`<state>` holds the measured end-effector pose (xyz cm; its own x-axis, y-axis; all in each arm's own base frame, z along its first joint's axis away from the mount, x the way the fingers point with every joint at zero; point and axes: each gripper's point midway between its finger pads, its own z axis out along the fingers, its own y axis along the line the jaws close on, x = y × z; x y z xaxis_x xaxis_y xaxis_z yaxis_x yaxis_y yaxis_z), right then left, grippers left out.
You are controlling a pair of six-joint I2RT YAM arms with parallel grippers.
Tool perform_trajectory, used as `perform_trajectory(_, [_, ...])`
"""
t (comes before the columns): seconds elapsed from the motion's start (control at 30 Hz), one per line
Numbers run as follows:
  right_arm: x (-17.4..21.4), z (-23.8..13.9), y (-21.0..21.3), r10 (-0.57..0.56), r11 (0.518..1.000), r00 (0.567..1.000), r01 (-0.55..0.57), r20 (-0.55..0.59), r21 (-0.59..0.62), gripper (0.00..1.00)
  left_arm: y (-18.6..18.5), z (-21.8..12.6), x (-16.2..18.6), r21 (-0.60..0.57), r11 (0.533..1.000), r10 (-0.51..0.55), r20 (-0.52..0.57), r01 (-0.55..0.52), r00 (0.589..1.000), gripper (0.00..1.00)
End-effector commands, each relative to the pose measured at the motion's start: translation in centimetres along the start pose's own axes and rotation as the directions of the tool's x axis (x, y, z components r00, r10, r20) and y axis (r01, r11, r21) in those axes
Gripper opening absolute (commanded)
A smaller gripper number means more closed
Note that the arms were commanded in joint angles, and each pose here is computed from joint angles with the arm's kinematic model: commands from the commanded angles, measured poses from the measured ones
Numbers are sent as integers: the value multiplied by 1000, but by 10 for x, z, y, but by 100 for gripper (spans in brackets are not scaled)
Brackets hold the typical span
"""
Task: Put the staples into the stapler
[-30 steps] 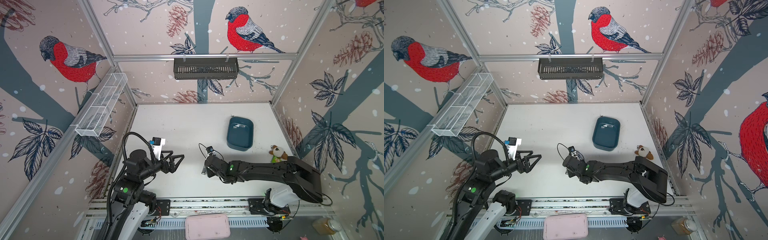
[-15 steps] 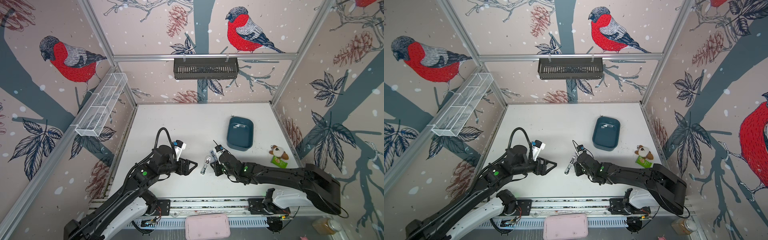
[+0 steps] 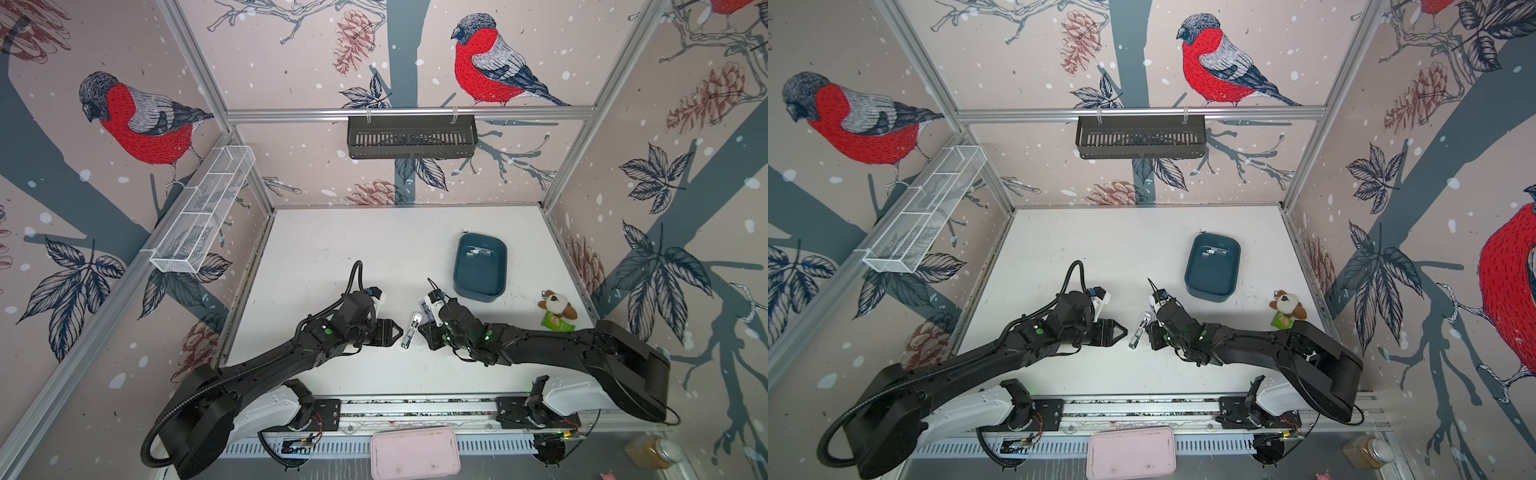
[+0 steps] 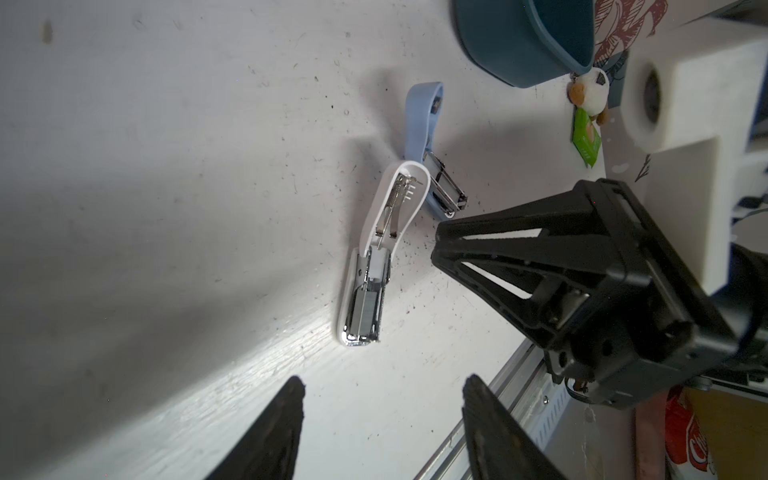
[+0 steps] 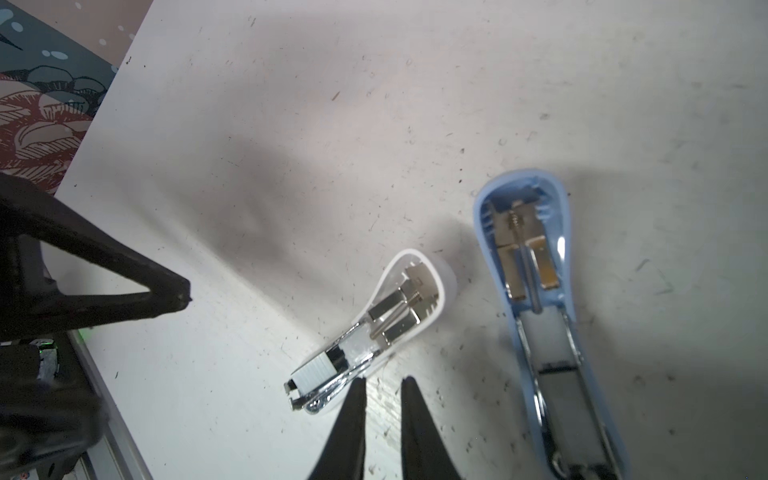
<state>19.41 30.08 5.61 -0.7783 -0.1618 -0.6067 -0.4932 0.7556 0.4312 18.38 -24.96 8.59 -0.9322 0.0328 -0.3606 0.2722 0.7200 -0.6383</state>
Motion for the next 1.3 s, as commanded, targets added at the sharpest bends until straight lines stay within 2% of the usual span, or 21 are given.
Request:
perform_trajectory(0.0, [-3, 3, 9, -2, 999, 1000, 2, 2, -44, 18, -16, 8, -9, 74, 997, 0, 2, 0, 1000, 58])
perform_trajectory(0.1, [3, 6, 10, 11, 999, 1000, -12, -18, -49, 17, -17, 18, -3, 113, 993, -14, -33, 18, 999, 54])
perform_trajectory(0.33, [6, 10, 13, 23, 998, 999, -24, -25, -59, 16, -10, 28, 4, 105, 994, -24, -68, 31, 997, 45])
perform_trajectory(0.53, [10, 15, 15, 18, 998, 999, -20, -39, -64, 15, 3, 35, 10, 54, 997, -55, -90, 60, 994, 44])
perform_trajectory(0.93, [15, 20, 17, 22, 997, 999, -25, -43, -72, 15, 4, 46, 14, 81, 992, -92, -113, 102, 989, 41])
perform_trajectory(1.27, [16, 21, 17, 28, 997, 999, -30, -39, -73, 15, 6, 51, 17, 88, 988, -113, -127, 124, 985, 35])
